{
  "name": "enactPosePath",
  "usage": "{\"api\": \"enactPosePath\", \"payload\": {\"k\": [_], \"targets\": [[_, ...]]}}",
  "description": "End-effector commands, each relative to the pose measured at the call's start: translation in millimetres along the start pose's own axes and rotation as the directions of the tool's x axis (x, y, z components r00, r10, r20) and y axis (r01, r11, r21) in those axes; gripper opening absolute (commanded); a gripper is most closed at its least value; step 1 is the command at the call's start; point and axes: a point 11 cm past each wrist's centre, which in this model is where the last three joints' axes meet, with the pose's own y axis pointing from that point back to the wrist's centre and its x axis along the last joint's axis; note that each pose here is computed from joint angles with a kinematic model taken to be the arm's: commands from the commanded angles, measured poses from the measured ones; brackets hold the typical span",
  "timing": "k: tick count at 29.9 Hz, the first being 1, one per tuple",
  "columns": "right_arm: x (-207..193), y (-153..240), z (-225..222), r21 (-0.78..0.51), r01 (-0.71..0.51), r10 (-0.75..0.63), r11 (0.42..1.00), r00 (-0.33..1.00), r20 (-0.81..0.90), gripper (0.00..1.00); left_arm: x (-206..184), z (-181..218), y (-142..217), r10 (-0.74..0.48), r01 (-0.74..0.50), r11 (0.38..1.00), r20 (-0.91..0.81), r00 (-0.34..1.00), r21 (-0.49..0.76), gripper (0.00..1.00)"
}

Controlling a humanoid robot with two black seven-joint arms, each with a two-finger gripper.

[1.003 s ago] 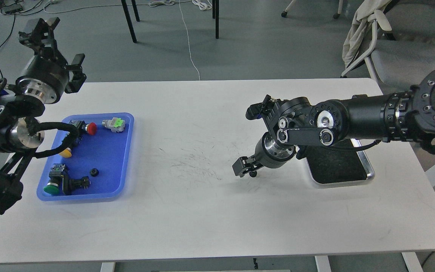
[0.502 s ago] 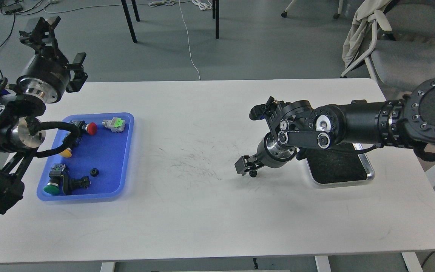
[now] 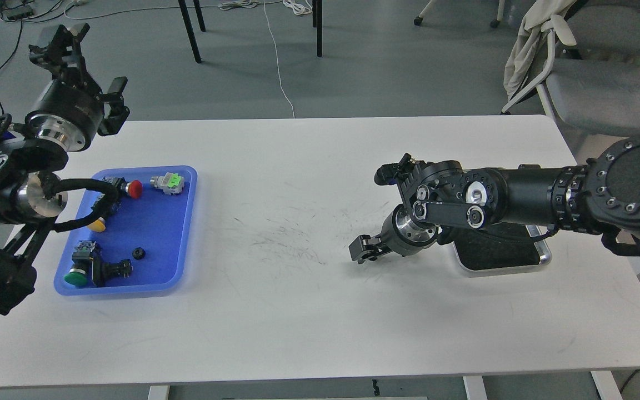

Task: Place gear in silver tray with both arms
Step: 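Grasp the black gear with the right gripper and lift it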

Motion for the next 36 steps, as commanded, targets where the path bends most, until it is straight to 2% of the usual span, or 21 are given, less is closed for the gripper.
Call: {"api": "enactPosePath", "payload": {"k": [1, 4, 11, 26, 36], "targets": [[3.2, 0.0, -0.9, 0.011, -0.011, 0.011, 1.000, 1.000, 0.016, 0.93, -1.3, -1.0, -0.2, -0.002, 0.002, 1.000, -0.004, 1.000, 0.000, 0.98], [8.5, 1.9, 1.5, 0.005, -0.026, 0.026, 1.000, 0.999, 0.023, 0.92, -2.2, -1.1, -0.2, -0.004, 0.004, 1.000, -0.005, 1.000, 0.000, 0.98], [10.5, 3.1, 1.8, 0.003, -0.032, 0.031, 0.999, 0.999, 0.024, 0.75, -1.0, -0.5, -0.2, -0.001, 0.001, 1.000, -0.003, 1.000, -0.001, 0.98], [9.4, 4.4, -3.9, 0.032, -0.024, 0.022, 0.999, 0.999, 0.049, 0.74, -0.9, 0.1, -0.1, 0.000, 0.000, 1.000, -0.001, 1.000, -0.002, 0.98], [9.5, 4.6, -5.1, 0.035, -0.024, 0.022, 0.999, 0.999, 0.049, 0.67, -1.8, -0.6, -0.3, -0.002, 0.002, 1.000, -0.004, 1.000, -0.001, 0.98]]}}
